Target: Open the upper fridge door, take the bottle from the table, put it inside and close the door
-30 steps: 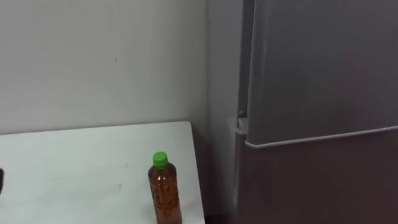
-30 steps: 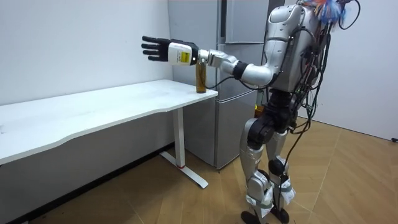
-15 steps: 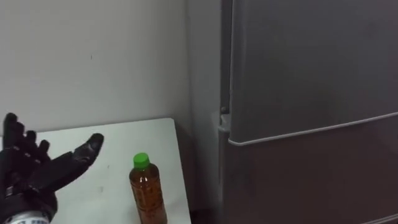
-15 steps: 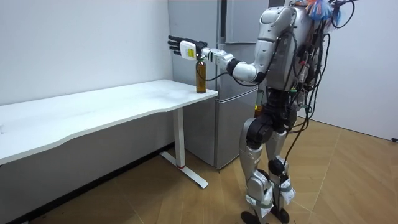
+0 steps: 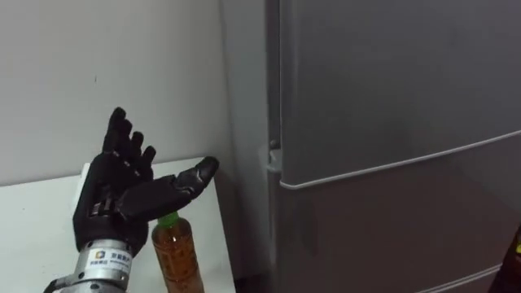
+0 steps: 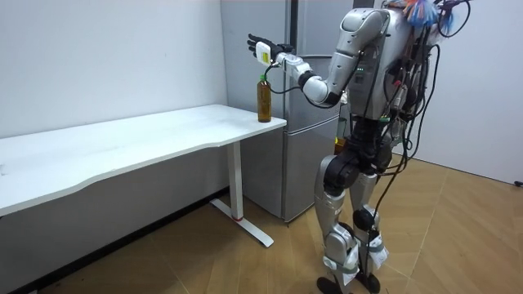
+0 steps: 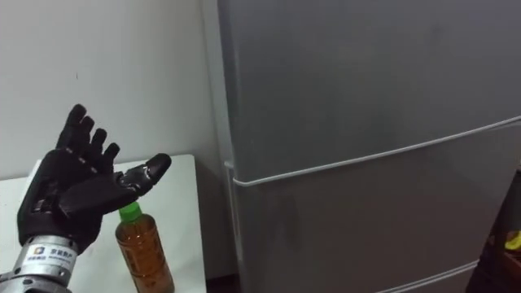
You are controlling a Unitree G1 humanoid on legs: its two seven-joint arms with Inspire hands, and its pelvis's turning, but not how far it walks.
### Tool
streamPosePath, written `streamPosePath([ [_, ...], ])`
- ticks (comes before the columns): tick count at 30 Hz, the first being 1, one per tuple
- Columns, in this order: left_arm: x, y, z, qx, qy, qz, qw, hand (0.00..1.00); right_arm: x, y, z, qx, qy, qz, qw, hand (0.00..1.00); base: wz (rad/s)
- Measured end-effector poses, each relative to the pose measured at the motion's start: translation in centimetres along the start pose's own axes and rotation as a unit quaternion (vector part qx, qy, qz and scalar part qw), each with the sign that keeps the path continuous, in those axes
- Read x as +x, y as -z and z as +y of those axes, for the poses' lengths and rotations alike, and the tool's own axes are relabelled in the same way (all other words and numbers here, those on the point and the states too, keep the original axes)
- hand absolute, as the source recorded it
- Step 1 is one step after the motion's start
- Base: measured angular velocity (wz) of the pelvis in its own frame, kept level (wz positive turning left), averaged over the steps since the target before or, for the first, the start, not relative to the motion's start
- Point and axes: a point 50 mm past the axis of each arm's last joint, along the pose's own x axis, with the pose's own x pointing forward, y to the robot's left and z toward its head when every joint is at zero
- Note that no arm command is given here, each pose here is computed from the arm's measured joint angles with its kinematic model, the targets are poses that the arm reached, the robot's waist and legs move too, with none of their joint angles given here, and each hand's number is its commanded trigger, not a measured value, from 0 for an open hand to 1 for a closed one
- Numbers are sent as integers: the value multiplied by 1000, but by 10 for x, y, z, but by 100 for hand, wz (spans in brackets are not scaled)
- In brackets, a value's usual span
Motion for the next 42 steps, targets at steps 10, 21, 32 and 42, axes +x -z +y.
streamPosePath([
  [10,6,-3,-17,-18,51,-7,998,0,0,-2,0,-2,0,-1,1000,0,-8],
  [21,6,-7,-47,-25,143,-13,989,0,1,-5,-5,-2,-9,4,1000,0,0],
  [32,0,1,-63,-23,203,10,979,0,4,-13,0,-21,-7,5,1000,0,0],
  [42,-1,0,-66,-26,210,7,977,30,4,-17,3,-36,-3,4,999,0,1],
])
